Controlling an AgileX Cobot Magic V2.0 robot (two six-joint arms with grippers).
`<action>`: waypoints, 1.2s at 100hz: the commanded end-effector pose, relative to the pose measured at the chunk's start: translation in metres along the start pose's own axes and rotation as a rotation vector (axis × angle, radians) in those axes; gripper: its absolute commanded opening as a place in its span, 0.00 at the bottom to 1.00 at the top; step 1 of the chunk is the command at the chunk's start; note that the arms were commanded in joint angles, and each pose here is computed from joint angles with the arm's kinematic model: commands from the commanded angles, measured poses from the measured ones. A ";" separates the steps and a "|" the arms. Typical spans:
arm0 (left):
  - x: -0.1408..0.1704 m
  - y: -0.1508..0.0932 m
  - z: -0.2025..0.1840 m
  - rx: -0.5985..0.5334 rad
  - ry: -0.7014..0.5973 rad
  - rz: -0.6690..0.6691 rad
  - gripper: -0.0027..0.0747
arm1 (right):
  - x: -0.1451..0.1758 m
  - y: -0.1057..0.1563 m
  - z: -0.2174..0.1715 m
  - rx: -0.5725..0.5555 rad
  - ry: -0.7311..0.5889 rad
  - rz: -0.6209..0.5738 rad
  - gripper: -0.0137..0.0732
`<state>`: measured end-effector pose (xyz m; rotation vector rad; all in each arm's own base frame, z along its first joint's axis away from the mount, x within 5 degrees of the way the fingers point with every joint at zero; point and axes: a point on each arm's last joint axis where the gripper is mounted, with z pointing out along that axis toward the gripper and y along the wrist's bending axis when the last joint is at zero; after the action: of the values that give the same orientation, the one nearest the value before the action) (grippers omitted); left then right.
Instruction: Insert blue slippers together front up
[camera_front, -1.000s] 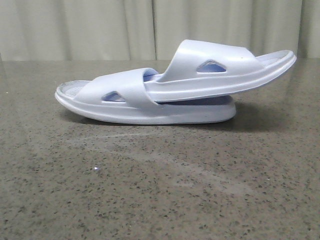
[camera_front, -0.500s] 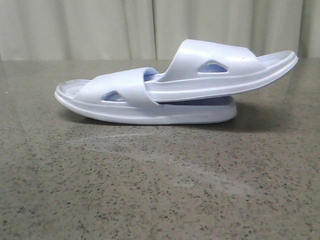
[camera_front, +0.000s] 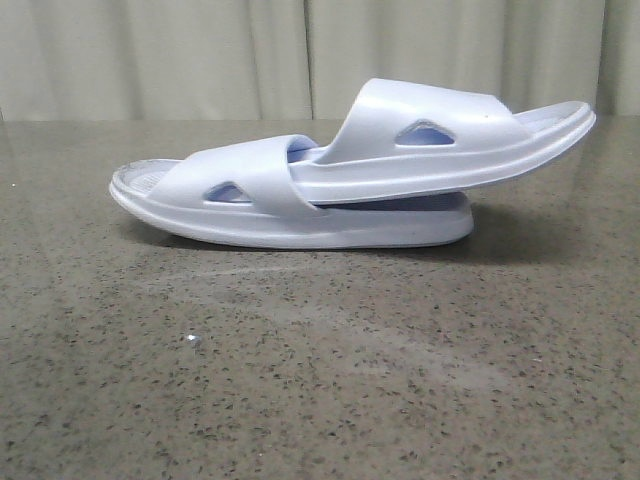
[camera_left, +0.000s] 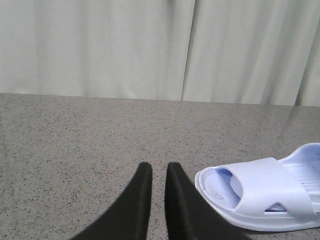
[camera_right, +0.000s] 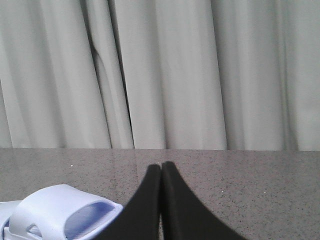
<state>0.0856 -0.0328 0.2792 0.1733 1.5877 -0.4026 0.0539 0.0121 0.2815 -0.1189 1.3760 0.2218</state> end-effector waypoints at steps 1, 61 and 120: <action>-0.009 -0.001 0.000 0.001 -0.025 -0.012 0.06 | -0.009 -0.001 0.001 0.010 -0.023 -0.019 0.03; -0.009 -0.001 0.000 0.003 -0.025 -0.012 0.06 | -0.009 -0.001 0.001 0.010 -0.023 -0.019 0.03; -0.006 0.003 0.000 -0.045 -0.012 0.063 0.06 | -0.009 -0.001 0.001 0.010 -0.023 -0.019 0.03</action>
<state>0.0872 -0.0288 0.2767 0.1426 1.5950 -0.3587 0.0539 0.0121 0.2815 -0.1189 1.3760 0.2218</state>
